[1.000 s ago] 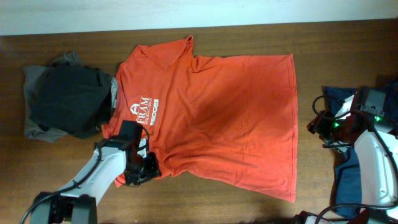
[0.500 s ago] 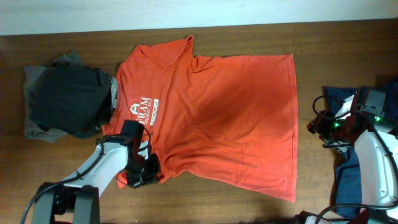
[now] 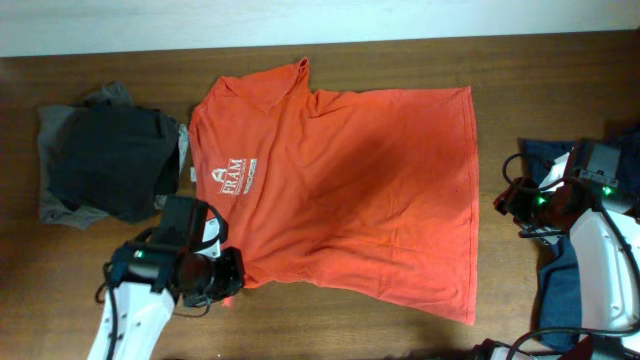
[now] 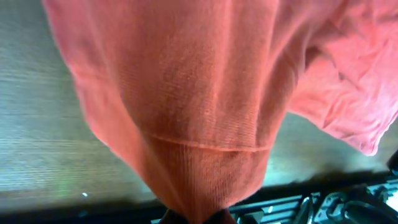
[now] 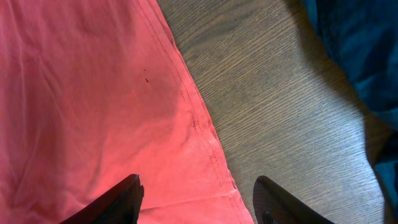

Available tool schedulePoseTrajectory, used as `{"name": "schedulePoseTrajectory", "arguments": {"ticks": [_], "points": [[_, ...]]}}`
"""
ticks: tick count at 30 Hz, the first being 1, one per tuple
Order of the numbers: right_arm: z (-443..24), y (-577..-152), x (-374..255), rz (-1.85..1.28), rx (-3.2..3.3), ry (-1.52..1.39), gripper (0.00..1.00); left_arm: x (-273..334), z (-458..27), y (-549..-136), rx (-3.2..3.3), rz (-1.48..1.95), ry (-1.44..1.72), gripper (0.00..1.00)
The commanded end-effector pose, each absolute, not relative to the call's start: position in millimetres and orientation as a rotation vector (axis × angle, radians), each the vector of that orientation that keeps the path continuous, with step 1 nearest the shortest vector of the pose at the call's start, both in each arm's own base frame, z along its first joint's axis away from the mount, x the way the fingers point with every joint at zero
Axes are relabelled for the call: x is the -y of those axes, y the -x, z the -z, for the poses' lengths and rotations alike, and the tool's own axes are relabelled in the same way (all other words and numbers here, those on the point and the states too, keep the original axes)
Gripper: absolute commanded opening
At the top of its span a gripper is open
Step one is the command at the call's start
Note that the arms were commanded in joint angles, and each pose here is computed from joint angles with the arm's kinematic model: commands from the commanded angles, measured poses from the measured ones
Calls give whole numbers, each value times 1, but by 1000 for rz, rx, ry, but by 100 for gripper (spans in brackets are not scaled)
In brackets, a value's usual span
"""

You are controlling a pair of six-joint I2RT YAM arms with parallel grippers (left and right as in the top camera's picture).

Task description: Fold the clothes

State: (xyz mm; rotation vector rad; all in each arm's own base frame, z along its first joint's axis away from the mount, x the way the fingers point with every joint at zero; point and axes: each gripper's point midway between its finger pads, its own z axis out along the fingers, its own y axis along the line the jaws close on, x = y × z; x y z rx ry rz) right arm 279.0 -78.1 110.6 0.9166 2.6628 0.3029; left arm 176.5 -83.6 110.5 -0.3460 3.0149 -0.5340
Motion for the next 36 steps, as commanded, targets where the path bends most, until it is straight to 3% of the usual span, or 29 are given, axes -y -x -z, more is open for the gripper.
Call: {"name": "schedulePoseTrajectory", "arguments": {"ticks": [1,10,16,25,26,30,36], "points": [[-113,-281,81,-296,-2649,-924,62,70,-116,-184,-2972,411,317,1],[-113,-281,81,-296,-2650,-924,62,74,-86,-216,-3012,371,209,0],[-113,-281,81,-295,-2650,-924,63,95,-63,-172,-3291,601,-48,1],[-114,-282,81,-296,-2647,-923,62,127,-96,-147,-3221,1054,-422,0],[-114,-282,81,-300,-2646,-922,62,126,-97,-148,-3225,1045,-414,0],[-114,-282,80,-305,-2646,-921,62,84,-78,-167,-3378,479,71,1],[-114,-282,80,-307,-2650,-923,62,71,-88,-187,-3322,323,99,1]]}}
